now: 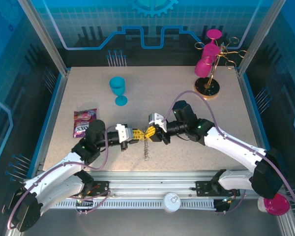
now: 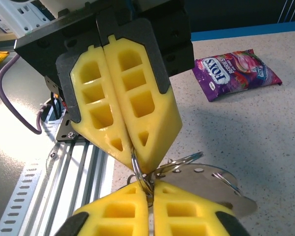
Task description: Put the keys on the keyring
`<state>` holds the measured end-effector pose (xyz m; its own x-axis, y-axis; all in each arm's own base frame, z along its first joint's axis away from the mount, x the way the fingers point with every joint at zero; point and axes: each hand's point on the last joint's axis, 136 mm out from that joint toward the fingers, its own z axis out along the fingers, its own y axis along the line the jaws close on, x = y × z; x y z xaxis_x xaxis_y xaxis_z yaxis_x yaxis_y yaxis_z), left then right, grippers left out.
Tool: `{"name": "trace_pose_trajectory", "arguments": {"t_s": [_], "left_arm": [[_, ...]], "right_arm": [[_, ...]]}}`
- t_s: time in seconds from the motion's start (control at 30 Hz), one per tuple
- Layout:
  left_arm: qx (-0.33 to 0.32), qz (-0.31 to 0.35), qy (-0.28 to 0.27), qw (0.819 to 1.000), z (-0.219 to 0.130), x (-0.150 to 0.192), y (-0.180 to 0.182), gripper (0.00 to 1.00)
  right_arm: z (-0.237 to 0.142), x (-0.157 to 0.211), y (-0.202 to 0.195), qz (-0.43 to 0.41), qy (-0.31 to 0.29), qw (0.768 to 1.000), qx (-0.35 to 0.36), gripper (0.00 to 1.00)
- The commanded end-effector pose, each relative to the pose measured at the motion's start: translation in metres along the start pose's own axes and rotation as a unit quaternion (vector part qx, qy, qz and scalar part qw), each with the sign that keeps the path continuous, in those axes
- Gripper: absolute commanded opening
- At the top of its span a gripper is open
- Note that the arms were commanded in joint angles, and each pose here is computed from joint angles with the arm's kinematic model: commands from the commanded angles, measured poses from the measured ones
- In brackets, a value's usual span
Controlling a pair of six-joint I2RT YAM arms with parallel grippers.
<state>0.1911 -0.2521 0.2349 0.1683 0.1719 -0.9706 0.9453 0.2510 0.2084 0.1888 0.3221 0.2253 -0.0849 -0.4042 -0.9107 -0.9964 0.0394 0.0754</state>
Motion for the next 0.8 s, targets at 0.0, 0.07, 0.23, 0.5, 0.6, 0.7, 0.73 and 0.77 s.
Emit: {"name": "trace_pose_trajectory", "arguments": {"t_s": [0.0,0.07,0.23,0.5,0.6,0.7,0.73,0.77], "left_arm": [[0.007,0.008,-0.019,1.0,0.0,-0.009,-0.003,0.0],[0.001,0.003,-0.009,1.0,0.001,-0.006,0.0,0.04],[0.009,-0.004,0.025,1.0,0.004,0.004,0.001,0.14],[0.016,-0.01,0.059,0.998,0.005,0.014,0.0,0.15],[0.019,-0.01,0.067,0.998,0.005,0.018,0.0,0.12],[0.02,-0.012,0.07,0.997,0.006,0.018,0.0,0.11],[0.021,-0.013,0.071,0.997,0.006,0.019,0.0,0.1],[0.022,-0.012,0.071,0.997,0.006,0.019,-0.001,0.08]], "right_arm": [[-0.001,-0.02,0.003,-0.028,-0.019,0.999,-0.008,0.0],[-0.003,-0.019,0.003,-0.033,-0.01,0.999,-0.005,0.0],[-0.005,-0.006,0.005,-0.049,0.055,0.997,-0.003,0.0],[-0.001,0.011,0.007,-0.077,0.168,0.983,-0.013,0.0],[0.0,0.011,0.008,-0.088,0.195,0.977,-0.02,0.0],[0.002,0.008,0.01,-0.094,0.211,0.973,-0.03,0.0],[0.003,0.008,0.01,-0.094,0.215,0.972,-0.032,0.0],[0.004,0.006,0.011,-0.095,0.213,0.972,-0.034,0.0]]}}
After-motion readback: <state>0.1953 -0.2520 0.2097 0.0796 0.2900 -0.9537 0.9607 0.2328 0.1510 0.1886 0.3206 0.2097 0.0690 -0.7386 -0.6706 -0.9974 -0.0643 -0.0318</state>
